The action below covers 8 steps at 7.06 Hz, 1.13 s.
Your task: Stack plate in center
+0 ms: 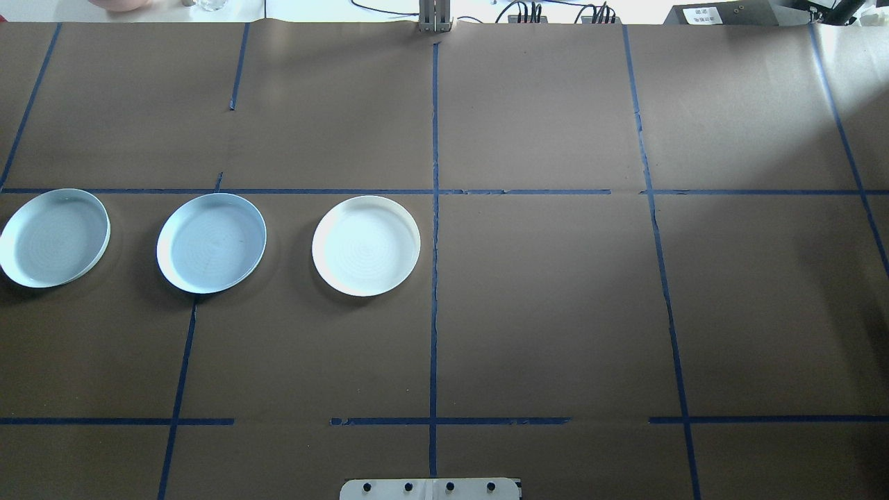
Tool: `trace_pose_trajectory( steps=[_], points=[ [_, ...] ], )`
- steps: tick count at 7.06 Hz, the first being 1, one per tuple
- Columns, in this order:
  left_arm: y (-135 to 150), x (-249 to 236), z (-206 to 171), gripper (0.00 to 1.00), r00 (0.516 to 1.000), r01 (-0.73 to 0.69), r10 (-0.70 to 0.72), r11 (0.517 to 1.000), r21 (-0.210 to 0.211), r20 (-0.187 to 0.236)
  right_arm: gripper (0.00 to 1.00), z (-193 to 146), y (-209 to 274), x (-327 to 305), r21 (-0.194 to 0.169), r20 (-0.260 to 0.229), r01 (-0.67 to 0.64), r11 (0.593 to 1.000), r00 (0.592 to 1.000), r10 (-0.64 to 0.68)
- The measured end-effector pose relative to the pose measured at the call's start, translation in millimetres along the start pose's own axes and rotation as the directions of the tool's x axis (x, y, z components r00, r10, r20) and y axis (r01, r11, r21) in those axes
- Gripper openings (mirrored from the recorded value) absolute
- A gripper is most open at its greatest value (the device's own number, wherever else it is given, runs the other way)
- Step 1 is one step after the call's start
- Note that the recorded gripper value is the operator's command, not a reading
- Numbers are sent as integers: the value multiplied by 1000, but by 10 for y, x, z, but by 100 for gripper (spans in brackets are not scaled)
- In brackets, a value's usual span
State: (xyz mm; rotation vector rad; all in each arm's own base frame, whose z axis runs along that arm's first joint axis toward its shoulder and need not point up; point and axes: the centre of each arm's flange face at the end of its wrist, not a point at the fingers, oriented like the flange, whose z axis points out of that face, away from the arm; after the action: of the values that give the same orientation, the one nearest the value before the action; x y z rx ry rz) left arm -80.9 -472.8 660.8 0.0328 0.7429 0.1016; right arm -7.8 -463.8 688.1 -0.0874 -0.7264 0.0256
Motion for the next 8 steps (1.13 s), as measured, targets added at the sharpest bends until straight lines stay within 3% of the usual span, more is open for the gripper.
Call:
trace_pose_trajectory(
  steps=[4, 6, 8],
  points=[
    [-52, 117, 65, 100, 999, -47, 47, 999, 11, 0, 100, 0, 0, 0, 0, 0, 0, 1000, 1000, 0],
    [-171, 299, 188, 100, 988, -153, 153, 987, 58, 8, 100, 1, 0, 1, 0, 0, -1, 1000, 1000, 1],
    [-243, 336, 416, 100, 979, -201, 202, 977, 74, -7, 100, 4, 1, 4, -1, 0, -2, 1000, 1000, 2]
  ],
)
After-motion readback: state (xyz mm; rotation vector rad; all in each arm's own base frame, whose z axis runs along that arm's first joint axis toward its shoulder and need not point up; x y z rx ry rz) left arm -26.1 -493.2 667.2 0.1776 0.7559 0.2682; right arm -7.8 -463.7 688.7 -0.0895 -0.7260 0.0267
